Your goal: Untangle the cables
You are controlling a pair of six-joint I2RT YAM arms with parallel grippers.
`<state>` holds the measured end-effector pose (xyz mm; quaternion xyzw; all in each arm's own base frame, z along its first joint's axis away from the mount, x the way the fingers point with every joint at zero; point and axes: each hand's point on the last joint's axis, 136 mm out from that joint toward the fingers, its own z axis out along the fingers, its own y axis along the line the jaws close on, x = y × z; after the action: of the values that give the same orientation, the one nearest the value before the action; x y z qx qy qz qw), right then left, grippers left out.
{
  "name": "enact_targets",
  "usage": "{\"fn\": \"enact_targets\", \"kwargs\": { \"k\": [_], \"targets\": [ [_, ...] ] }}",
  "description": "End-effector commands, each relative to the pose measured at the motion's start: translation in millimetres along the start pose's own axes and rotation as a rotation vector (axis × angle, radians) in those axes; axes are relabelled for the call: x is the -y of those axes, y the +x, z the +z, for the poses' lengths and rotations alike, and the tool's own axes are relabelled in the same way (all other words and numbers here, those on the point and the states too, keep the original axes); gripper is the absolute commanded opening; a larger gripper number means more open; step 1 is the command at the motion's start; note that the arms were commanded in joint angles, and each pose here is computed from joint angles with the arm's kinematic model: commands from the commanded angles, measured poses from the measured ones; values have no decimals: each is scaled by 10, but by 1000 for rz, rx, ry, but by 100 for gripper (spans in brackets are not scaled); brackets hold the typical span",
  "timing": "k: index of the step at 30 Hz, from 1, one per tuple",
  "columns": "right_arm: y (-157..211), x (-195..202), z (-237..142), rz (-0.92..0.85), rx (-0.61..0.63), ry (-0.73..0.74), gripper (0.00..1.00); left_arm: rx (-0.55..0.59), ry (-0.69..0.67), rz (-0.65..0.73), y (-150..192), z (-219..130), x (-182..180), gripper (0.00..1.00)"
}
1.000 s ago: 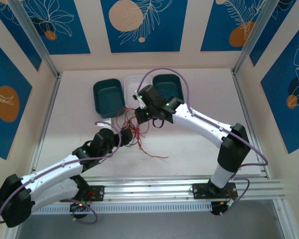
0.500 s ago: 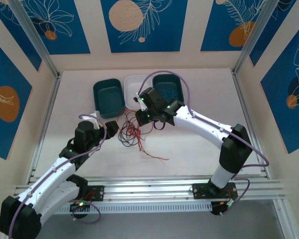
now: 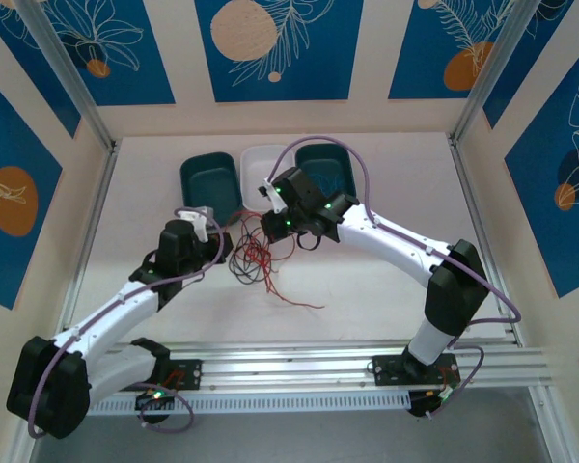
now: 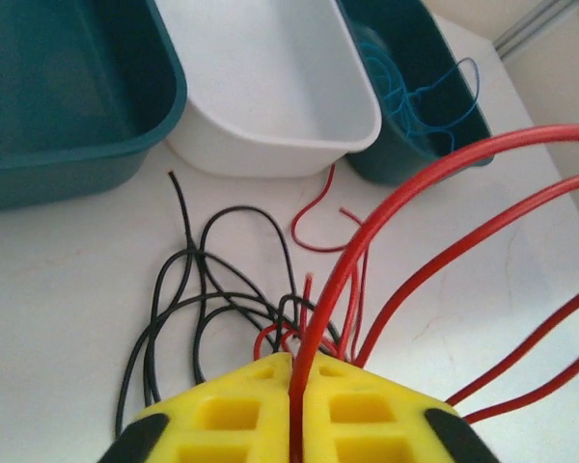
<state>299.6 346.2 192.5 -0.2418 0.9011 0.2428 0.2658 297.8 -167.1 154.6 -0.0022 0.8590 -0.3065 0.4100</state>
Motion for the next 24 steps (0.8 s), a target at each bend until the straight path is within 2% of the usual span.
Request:
{"fn": "enact_targets", "kwargs": {
  "k": [1,3,4,7,10,13,15,24],
  "targets": [
    [3,26,-66,42,12,-17,0,53,51,46,-212,-63,160,0],
    [45,96,-30,71,-2,0,0,70,61,62,-255,-127,206,0],
    [78,141,-9,86,-14,12,4,78,67,71,-281,-169,235,0],
    [145,243,33,125,-36,32,24,67,99,96,-320,-279,351,0],
    [179,293,43,147,-43,31,41,3,146,120,-289,-346,496,0],
    [169,302,8,151,-31,27,52,-59,169,141,-251,-387,596,0],
    [140,277,-33,140,-14,13,56,-70,176,161,-259,-415,651,0],
    [-39,84,-274,52,98,-79,56,-31,227,235,-433,-568,874,0]
  ]
}}
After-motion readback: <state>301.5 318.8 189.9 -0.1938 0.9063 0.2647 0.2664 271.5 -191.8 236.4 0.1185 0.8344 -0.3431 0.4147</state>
